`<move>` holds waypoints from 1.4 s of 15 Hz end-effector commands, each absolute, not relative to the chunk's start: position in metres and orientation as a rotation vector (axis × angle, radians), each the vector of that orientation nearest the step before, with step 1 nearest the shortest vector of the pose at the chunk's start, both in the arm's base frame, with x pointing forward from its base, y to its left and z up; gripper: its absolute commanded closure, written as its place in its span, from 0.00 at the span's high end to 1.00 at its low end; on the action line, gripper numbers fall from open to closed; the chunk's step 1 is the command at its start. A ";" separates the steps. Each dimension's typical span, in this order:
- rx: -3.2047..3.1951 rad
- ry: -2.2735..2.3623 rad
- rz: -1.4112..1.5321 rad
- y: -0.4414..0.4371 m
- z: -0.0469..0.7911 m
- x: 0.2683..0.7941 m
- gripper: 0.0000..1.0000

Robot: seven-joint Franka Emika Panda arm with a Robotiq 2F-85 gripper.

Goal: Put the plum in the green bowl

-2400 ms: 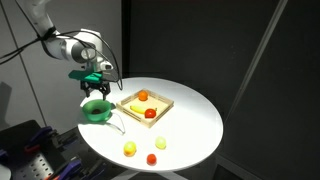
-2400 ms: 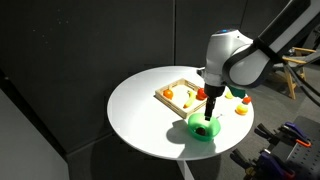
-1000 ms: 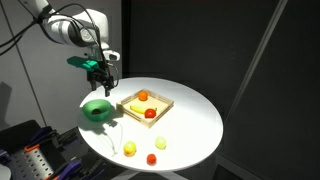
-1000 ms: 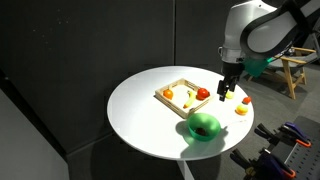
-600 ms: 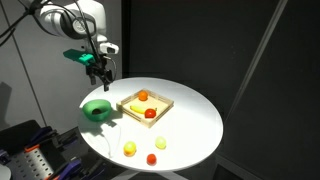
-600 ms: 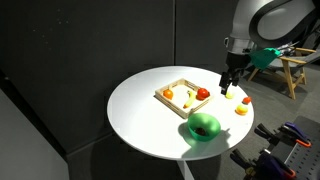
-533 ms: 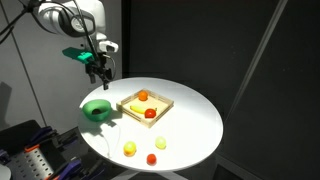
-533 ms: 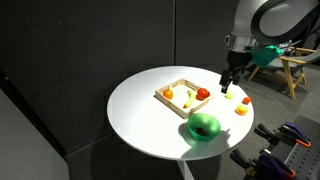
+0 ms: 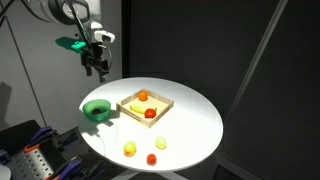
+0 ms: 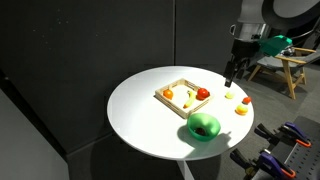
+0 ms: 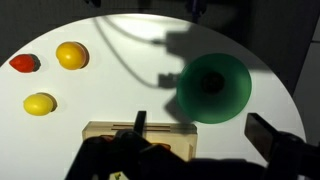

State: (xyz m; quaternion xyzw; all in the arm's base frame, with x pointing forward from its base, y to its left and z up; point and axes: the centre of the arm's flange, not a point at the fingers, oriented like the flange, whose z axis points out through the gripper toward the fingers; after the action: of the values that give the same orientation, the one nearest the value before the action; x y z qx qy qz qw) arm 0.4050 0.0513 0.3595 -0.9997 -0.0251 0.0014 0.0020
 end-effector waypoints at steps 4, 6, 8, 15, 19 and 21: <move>-3.129 -0.150 0.082 0.050 0.385 0.385 1.00; -3.132 -0.171 0.108 0.049 0.388 0.381 1.00; -3.135 -0.184 0.122 0.047 0.391 0.377 1.00; -3.138 -0.168 0.117 0.051 0.389 0.379 1.00; -3.138 -0.171 0.109 0.050 0.391 0.379 1.00; -3.138 -0.171 0.109 0.050 0.391 0.379 1.00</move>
State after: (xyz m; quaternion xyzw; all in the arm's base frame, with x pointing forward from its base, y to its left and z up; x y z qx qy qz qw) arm 0.3791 0.0501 0.3912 -0.9979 -0.0544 0.0348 -0.0013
